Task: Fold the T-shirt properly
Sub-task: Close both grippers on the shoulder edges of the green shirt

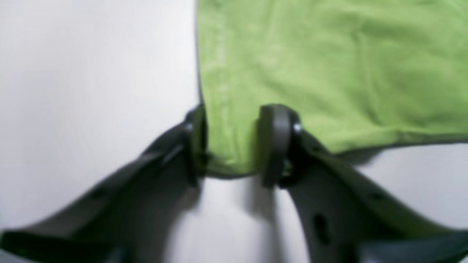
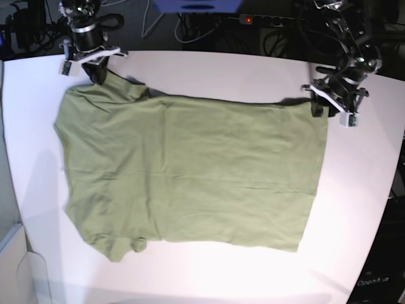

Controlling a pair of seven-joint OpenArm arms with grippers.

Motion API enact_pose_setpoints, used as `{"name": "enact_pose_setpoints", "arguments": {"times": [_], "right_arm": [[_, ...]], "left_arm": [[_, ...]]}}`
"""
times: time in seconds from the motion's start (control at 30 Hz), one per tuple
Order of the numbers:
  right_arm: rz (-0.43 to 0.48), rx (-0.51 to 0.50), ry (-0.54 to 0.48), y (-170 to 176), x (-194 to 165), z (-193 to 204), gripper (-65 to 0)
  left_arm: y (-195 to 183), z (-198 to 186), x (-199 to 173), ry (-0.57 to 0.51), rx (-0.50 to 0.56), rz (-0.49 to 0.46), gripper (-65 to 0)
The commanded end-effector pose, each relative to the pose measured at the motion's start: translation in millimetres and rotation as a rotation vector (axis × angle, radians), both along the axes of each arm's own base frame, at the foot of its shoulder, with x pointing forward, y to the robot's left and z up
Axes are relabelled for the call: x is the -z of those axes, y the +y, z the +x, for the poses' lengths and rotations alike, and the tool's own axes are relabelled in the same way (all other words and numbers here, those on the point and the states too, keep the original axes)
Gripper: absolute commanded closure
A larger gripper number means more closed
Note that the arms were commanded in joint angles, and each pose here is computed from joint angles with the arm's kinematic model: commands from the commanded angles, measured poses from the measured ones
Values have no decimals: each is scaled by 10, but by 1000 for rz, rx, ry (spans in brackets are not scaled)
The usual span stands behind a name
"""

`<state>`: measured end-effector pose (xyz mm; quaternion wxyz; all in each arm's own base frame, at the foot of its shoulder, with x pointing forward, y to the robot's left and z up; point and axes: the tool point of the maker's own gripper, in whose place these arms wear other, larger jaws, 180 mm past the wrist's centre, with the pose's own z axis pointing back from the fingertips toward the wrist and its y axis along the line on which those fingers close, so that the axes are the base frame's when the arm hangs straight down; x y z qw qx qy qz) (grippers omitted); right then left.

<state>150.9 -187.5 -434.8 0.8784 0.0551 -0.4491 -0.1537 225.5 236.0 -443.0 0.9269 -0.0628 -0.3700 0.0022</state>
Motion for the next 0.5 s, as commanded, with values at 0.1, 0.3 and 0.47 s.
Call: {"name": "enact_pose_setpoints", "arguments": {"times": [0.1,0.3,0.47], "right_arm": [[-4,-15,10,3,1,-34,-12],[-3,-16,11,9,2,-34,-12],[-21,-31,-1,-38,-43,5,-13]], "left_arm": [[-34,-288,231,170,40,23,-113],[-22,-271,200,163,40,30,-34],[11,-154,142,141,42,41,-22]]}}
